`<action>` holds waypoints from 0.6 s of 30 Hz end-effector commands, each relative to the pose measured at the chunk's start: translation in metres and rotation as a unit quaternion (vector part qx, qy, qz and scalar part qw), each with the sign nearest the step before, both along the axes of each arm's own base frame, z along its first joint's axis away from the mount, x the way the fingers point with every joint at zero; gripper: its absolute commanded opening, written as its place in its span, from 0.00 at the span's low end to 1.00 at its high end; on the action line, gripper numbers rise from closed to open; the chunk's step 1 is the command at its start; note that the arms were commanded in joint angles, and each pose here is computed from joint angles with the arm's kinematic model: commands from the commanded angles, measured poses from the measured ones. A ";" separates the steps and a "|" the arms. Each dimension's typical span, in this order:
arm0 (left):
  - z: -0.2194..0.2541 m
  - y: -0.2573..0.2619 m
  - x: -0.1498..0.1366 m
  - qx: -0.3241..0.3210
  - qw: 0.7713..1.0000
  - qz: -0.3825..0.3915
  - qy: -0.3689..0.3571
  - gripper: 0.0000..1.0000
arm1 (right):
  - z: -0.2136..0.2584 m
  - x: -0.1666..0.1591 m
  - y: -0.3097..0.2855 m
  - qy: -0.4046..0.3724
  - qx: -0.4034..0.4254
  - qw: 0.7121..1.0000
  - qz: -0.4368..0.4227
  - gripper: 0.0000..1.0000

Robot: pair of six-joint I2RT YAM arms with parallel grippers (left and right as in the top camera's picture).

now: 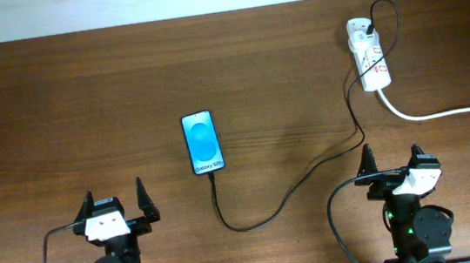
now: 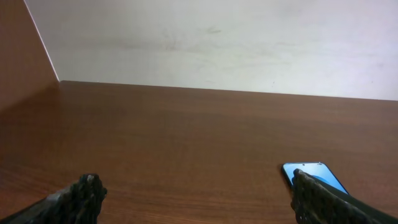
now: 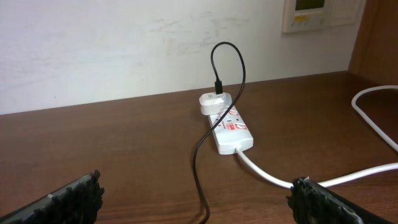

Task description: Plug charger to phone and switch on socket

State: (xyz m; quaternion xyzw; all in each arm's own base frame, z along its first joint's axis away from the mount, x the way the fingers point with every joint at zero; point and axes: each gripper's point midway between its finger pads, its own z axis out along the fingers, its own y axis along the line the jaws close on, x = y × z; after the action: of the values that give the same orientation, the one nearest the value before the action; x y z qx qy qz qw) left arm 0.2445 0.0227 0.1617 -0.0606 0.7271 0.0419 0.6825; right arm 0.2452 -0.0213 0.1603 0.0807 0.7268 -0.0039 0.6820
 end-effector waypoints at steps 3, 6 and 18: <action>-0.003 0.000 0.000 0.009 1.000 -0.002 0.003 0.99 | -0.002 0.000 -0.002 0.000 -0.002 1.000 -0.004 0.98; -0.003 0.000 0.000 0.009 1.000 -0.002 0.004 0.99 | -0.002 0.000 -0.002 0.000 -0.002 1.000 -0.004 0.98; -0.003 0.000 0.000 0.009 1.000 -0.002 0.004 0.99 | -0.002 0.000 -0.002 0.000 -0.002 1.000 -0.004 0.98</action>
State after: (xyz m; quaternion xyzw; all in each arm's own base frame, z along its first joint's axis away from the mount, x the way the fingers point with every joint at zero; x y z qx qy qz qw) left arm 0.2445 0.0227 0.1617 -0.0606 0.7271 0.0419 0.6825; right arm 0.2452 -0.0213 0.1603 0.0797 0.7271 -0.0048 0.6819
